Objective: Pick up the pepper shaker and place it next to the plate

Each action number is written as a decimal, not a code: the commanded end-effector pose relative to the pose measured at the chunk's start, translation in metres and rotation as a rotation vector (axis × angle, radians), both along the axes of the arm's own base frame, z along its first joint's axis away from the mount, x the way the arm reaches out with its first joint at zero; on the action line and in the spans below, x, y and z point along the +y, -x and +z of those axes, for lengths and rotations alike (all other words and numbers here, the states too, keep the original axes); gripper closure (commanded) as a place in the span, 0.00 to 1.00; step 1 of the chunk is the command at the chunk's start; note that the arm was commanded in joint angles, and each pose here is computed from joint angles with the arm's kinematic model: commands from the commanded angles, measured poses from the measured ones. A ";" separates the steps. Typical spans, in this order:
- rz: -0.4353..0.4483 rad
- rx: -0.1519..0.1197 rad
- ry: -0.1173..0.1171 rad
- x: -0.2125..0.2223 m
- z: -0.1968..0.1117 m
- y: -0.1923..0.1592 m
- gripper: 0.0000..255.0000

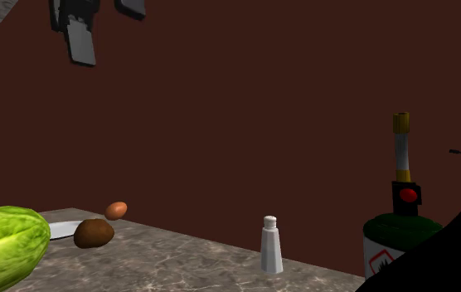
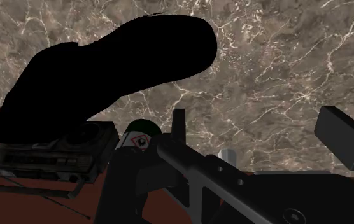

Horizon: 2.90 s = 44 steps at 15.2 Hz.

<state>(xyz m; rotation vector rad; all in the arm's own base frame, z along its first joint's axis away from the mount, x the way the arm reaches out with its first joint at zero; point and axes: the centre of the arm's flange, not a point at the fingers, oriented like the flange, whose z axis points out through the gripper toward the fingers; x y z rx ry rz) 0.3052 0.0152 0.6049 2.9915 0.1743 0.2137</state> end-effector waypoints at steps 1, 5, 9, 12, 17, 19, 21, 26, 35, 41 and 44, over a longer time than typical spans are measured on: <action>0.000 0.000 0.000 0.000 0.000 0.000 0.00; 0.014 0.011 -0.002 0.006 -0.024 -0.048 0.00; 0.029 0.023 -0.003 0.012 -0.049 -0.095 0.00; 0.040 0.031 -0.004 0.017 -0.068 -0.131 0.00; 0.058 0.046 -0.006 0.027 -0.100 -0.189 0.00; 0.065 0.052 -0.007 0.031 -0.113 -0.212 0.00; 0.072 0.057 -0.008 0.035 -0.126 -0.235 0.00; 0.090 0.072 -0.010 0.047 -0.160 -0.293 0.00; 0.116 0.093 -0.013 0.065 -0.216 -0.376 0.00; 0.116 0.093 -0.013 0.062 -0.250 -0.378 0.00; 0.116 0.093 -0.013 0.062 -0.250 -0.378 0.00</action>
